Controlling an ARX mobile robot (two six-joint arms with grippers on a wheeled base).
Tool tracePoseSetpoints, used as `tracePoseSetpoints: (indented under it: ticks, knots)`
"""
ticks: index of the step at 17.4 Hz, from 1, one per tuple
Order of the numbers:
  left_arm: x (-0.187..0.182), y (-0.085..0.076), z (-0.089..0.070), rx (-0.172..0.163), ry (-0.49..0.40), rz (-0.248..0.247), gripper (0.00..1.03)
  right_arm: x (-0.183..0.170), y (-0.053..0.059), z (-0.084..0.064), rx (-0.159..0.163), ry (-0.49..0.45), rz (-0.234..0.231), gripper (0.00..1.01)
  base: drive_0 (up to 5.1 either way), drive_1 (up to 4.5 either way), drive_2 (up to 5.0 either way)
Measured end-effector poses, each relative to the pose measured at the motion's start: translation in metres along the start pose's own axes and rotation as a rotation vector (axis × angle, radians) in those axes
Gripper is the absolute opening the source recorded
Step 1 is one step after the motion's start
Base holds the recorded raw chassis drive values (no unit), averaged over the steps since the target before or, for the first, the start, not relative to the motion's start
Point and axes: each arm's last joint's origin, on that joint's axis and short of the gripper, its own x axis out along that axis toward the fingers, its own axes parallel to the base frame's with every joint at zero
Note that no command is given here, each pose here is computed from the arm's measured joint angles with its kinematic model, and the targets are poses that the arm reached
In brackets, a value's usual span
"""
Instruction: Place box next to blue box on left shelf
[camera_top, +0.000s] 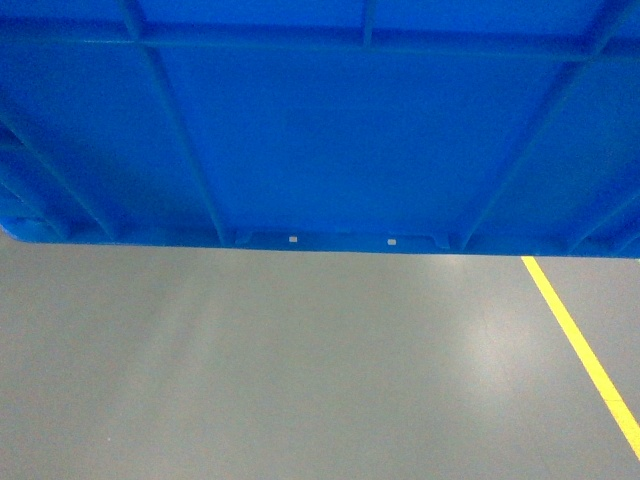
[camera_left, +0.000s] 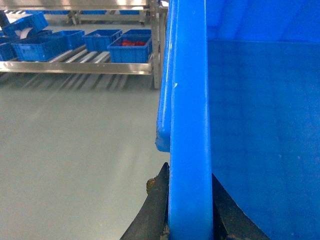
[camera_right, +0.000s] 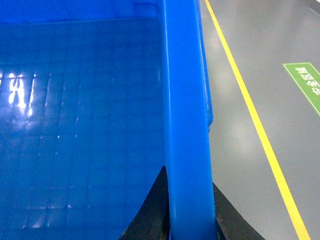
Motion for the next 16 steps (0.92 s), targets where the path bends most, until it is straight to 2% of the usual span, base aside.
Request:
tracePoseSetpoints:
  ticks: [16]
  knots:
    - [0.0003, -0.0001, -0.0002, 0.0, 0.001, 0.0, 0.09, 0.0, 0.0001, 0.0, 0.0, -0.001, 0.001, 0.09, 0.0, 4.16, -4.2]
